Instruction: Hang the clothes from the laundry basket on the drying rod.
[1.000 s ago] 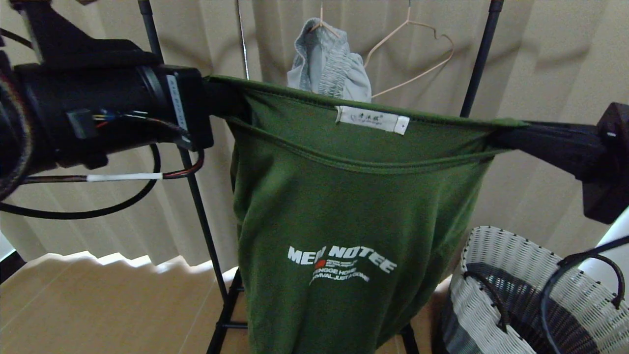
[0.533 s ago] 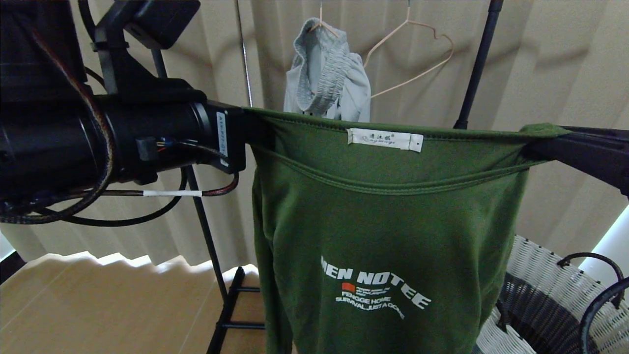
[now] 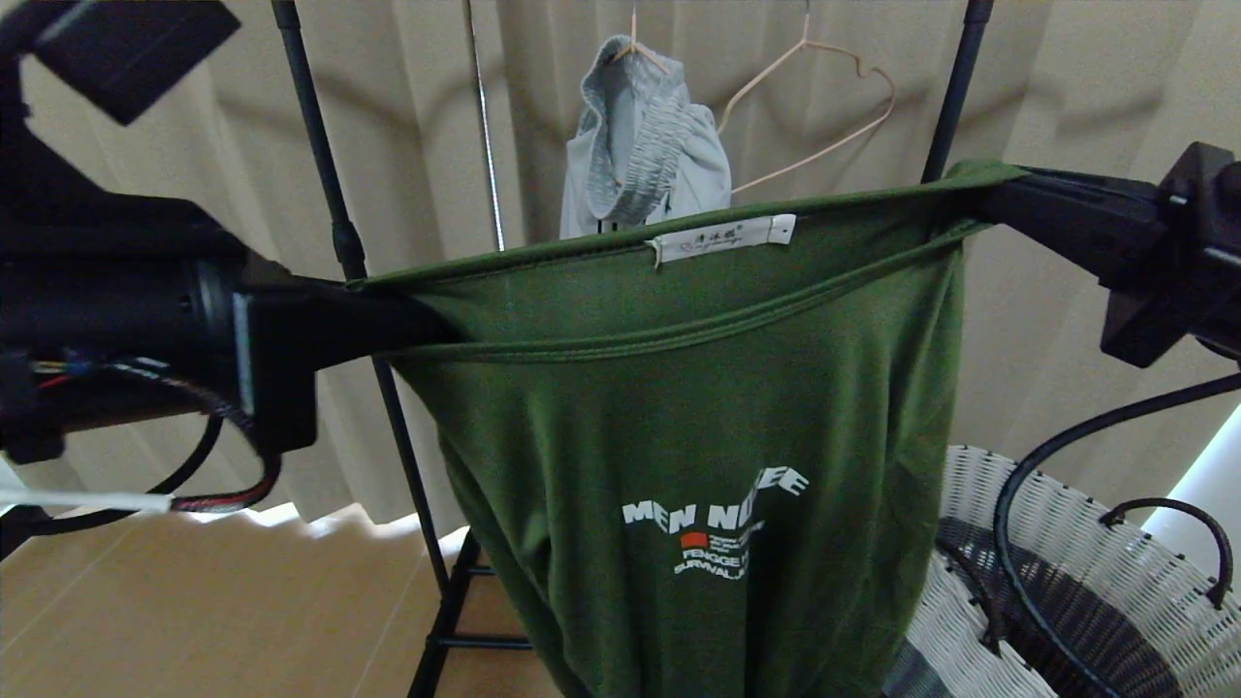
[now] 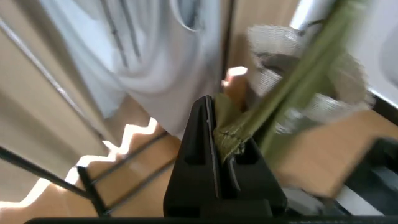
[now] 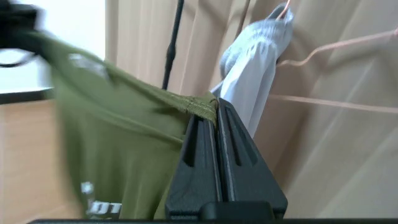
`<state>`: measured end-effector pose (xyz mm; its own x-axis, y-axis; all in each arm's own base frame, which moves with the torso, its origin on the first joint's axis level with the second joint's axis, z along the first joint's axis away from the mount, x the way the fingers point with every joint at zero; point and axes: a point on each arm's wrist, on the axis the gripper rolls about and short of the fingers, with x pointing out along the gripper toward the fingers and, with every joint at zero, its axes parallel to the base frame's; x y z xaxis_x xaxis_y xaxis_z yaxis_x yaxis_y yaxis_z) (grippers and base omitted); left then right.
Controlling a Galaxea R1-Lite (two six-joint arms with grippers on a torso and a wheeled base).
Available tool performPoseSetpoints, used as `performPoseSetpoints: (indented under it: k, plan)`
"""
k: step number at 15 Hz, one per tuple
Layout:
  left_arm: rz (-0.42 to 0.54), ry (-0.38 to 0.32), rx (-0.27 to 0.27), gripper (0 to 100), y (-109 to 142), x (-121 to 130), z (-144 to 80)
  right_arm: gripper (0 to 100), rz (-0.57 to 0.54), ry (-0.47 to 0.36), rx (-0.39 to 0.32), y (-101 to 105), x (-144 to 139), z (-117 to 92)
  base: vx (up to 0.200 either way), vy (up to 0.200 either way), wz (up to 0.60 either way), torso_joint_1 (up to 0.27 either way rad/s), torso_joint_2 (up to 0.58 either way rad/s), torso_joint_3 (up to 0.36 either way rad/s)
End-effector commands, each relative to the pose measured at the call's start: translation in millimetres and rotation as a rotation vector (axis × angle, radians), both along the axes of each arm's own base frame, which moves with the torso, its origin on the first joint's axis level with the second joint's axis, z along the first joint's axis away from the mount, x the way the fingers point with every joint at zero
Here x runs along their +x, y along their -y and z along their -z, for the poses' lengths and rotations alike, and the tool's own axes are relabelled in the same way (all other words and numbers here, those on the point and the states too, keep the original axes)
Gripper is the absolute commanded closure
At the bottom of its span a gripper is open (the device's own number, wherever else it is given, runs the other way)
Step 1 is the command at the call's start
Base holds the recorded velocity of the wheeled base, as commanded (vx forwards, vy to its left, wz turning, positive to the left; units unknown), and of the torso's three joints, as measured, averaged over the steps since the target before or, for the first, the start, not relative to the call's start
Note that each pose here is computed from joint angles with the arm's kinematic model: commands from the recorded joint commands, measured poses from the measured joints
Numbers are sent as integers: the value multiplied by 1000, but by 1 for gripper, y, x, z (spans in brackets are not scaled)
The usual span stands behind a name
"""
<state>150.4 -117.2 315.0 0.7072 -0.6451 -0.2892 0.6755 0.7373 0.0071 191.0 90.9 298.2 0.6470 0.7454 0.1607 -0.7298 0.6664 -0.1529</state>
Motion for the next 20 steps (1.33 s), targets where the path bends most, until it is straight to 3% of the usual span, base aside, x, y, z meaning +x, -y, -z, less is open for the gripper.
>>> performPoseSetpoints:
  k: [1, 4, 7, 8, 9, 10, 11, 13, 20]
  plan:
    - [35, 30, -33, 100, -19, -28, -6, 100, 1, -41, -16, -9, 21, 14, 0, 0, 0, 0, 0, 0]
    - [115, 47, -48, 100, -17, -45, -6, 100, 3, -42, -16, -10, 25, 15, 0, 0, 0, 0, 0, 0]
    - [98, 113, -97, 100, -11, -37, -3, 100, 63, -32, -3, -6, 19, 11, 0, 0, 0, 0, 0, 0]
    - [78, 102, -90, 100, -8, -31, 4, 100, 76, -36, -2, -5, 18, 12, 0, 0, 0, 0, 0, 0]
    - [26, 27, -35, 100, -2, -20, 33, 100, 109, -51, -5, 0, 15, 18, 0, 0, 0, 0, 0, 0]
    - [-6, 35, -39, 100, -1, -17, 40, 100, 120, -56, -6, 3, 13, 21, 0, 0, 0, 0, 0, 0]
    - [-9, 49, -50, 100, 1, -16, 39, 100, 120, -54, -6, 3, 11, 21, 0, 0, 0, 0, 0, 0]
    - [-14, 132, -120, 100, 8, -7, 22, 100, 127, -33, 4, 5, 10, 14, 0, 0, 0, 0, 0, 0]
    - [-18, 152, -135, 100, 7, -7, 16, 100, 130, -25, 8, 6, 11, 11, 0, 0, 0, 0, 0, 0]
